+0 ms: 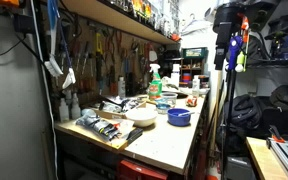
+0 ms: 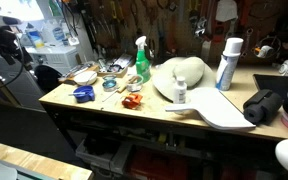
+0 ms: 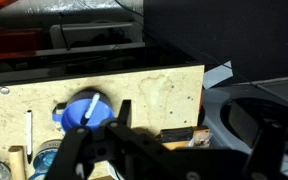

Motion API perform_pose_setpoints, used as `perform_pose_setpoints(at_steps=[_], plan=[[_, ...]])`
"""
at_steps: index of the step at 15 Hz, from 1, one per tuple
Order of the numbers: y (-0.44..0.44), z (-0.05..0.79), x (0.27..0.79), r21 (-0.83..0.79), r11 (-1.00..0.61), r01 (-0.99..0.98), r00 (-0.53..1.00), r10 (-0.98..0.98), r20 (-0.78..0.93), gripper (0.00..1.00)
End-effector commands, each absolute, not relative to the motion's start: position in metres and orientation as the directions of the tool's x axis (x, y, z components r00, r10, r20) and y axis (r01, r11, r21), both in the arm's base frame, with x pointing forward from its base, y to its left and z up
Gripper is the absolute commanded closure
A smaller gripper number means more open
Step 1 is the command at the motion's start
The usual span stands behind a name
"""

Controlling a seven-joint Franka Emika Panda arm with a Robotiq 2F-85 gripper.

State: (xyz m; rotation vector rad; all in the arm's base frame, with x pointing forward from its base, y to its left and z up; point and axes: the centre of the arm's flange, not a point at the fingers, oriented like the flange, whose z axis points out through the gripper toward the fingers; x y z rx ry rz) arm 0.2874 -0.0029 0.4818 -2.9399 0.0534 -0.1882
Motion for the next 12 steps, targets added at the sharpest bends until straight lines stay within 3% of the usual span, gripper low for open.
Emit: perform_pose_setpoints(at_steps=[1,7,12], plan=[[-0.003,0.482,0.287,-0.196,-0.980,-0.023,0.991,-0.048,0.123,0.00],[0.000,0.477,0.293,-0.168,-0.984,-0.058,0.987,-0.082,0.137,0.00],[-0.012,0.450,0.358,-0.006,-0.980,-0.198,0.908,-0.186,0.375,0.00]])
